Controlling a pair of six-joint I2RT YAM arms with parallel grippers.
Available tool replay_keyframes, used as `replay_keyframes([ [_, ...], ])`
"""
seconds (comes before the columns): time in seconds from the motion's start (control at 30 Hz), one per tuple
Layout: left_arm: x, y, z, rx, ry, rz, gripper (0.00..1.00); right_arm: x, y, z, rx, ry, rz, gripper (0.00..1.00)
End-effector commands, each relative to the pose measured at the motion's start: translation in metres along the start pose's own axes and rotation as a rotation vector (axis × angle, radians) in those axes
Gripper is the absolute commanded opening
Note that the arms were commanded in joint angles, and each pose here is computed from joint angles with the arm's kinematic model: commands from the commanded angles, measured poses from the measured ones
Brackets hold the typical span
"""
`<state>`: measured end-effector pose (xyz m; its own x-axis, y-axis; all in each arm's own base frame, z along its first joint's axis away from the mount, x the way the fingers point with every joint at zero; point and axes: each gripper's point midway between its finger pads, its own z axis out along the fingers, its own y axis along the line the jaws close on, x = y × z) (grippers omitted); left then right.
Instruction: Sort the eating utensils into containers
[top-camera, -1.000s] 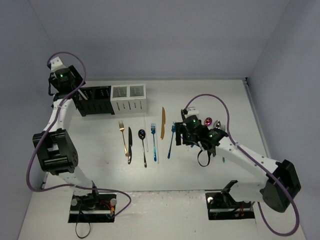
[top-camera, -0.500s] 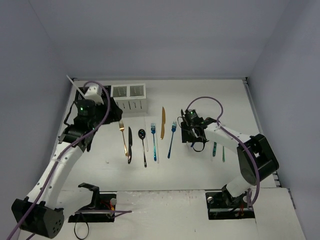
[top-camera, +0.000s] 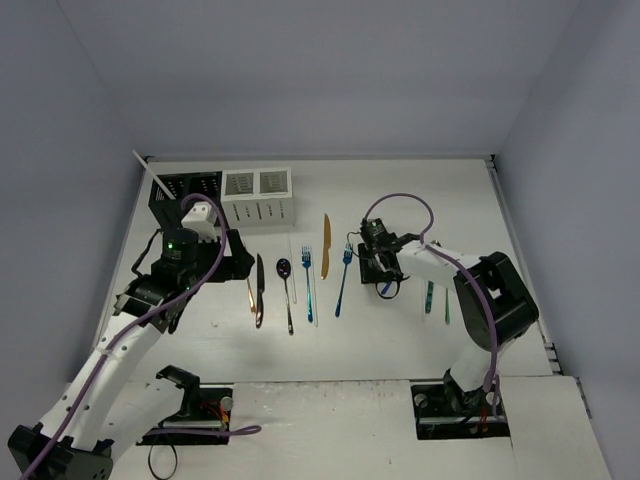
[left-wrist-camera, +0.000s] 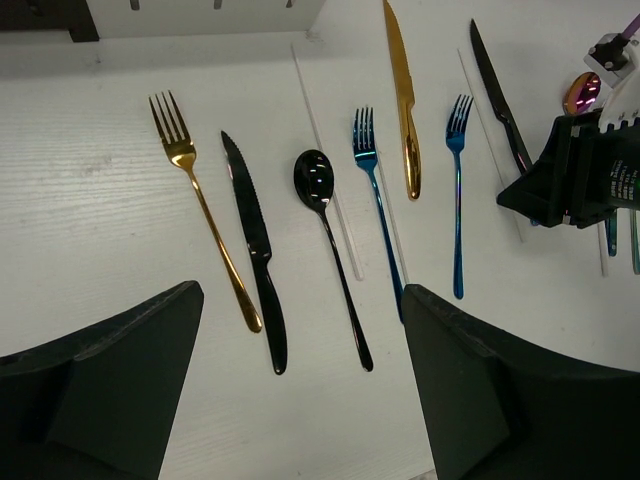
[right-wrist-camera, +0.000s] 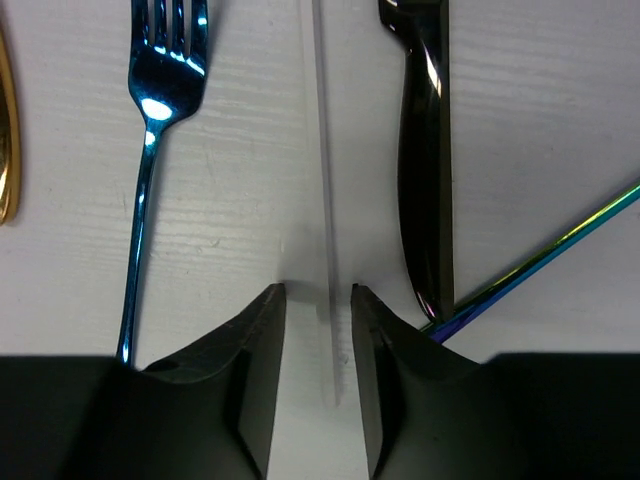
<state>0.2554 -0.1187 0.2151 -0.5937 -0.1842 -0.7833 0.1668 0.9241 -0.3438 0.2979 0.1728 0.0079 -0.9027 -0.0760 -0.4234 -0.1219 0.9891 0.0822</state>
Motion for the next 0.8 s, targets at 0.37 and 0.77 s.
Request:
replay_keyframes([
  [0.37,-0.044,-0.06,-0.001,0.14,-0.045,-0.028,0.84,-0.059,0.027,-0.06,-0.077,-0.236,-0.083,0.0],
  [0.77,-0.099,-0.155,0.015,0.379,-0.16,-0.068,0.9,-0.083,0.114,-0.202,-0.381,-0.559,-0.233,0.0],
])
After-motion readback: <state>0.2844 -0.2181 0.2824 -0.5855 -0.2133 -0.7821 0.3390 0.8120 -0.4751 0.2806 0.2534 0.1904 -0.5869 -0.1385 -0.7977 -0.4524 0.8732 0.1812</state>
